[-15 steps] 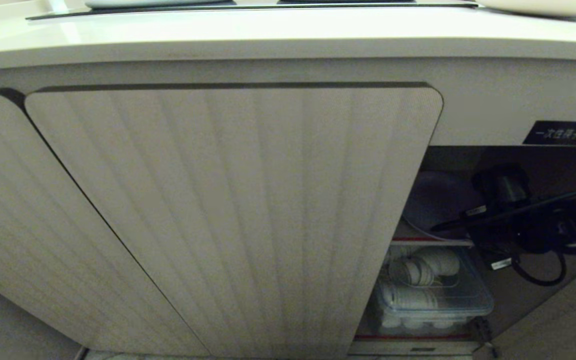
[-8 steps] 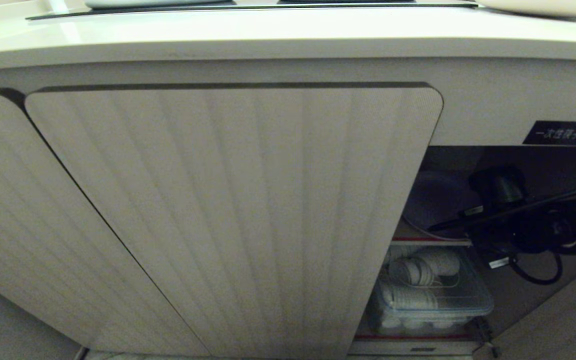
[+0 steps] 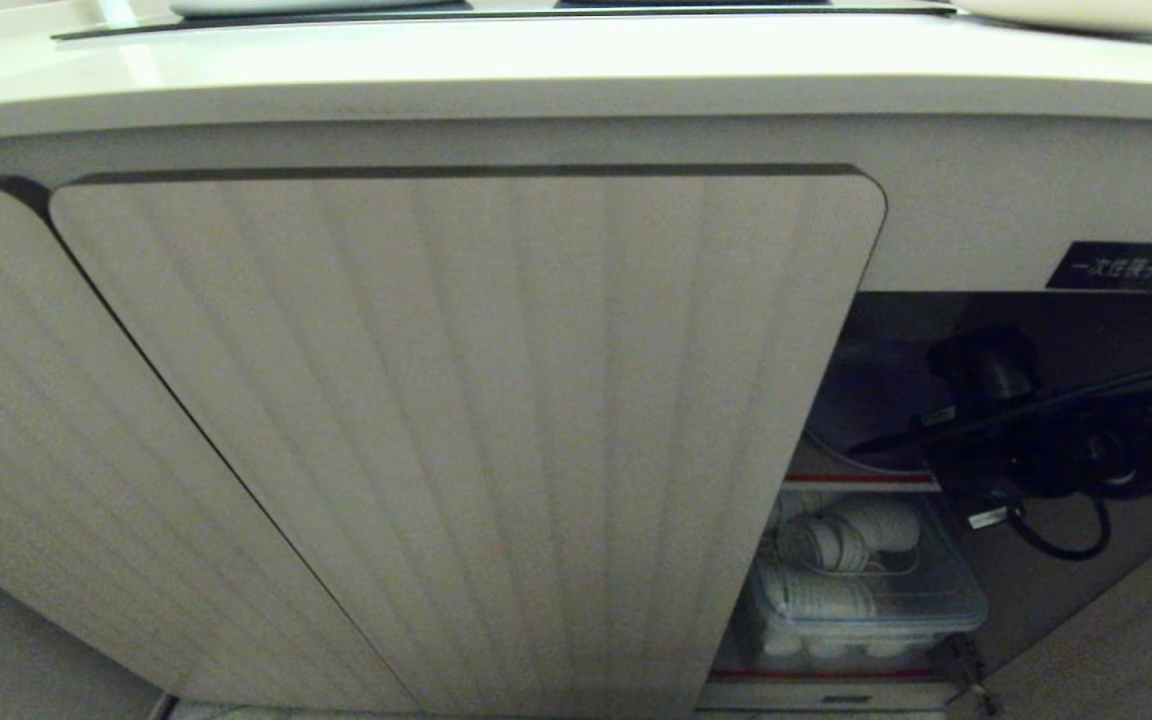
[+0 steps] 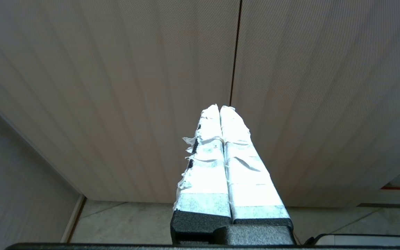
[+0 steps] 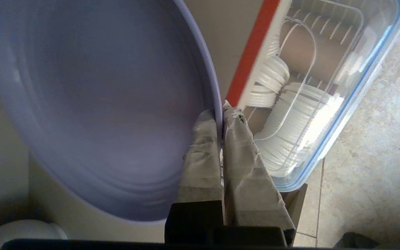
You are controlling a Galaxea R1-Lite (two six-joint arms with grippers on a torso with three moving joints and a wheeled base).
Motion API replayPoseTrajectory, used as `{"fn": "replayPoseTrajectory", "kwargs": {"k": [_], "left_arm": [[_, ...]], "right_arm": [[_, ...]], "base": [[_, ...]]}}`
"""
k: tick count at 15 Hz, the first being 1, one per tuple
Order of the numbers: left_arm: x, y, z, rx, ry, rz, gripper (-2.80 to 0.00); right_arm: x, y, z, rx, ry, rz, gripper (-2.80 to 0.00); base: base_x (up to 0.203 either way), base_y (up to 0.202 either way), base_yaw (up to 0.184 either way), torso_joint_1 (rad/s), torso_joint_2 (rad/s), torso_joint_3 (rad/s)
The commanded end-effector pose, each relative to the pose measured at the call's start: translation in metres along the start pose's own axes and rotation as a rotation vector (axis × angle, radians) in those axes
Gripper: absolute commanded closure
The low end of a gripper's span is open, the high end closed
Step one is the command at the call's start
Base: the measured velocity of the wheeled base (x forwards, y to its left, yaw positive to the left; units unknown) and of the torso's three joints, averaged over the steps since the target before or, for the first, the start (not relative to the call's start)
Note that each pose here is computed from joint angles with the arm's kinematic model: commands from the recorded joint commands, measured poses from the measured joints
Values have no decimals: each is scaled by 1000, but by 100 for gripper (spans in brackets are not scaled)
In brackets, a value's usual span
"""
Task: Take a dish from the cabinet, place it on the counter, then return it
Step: Put it back into the cabinet
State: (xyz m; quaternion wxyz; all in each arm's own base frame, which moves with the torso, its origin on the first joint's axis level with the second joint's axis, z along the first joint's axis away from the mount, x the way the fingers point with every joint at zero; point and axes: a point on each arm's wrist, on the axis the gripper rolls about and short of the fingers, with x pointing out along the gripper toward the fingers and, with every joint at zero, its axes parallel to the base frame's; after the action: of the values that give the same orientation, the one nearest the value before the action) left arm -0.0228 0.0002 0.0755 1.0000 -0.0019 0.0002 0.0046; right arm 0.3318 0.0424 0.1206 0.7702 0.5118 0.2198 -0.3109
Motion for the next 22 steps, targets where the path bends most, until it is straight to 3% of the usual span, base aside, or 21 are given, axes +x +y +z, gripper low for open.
{"fn": "replayPoseTrajectory", "kwargs": {"k": [1, 22], "left_arm": [[0, 0, 0, -1, 0, 0, 0], [0, 0, 0, -1, 0, 0, 0]], "right_arm": [[1, 1, -1, 8, -2, 2, 0], [5, 5, 0, 29, -37, 47, 0]], "base": [[0, 0, 0, 0, 0, 0], [0, 0, 0, 0, 0, 0]]}}
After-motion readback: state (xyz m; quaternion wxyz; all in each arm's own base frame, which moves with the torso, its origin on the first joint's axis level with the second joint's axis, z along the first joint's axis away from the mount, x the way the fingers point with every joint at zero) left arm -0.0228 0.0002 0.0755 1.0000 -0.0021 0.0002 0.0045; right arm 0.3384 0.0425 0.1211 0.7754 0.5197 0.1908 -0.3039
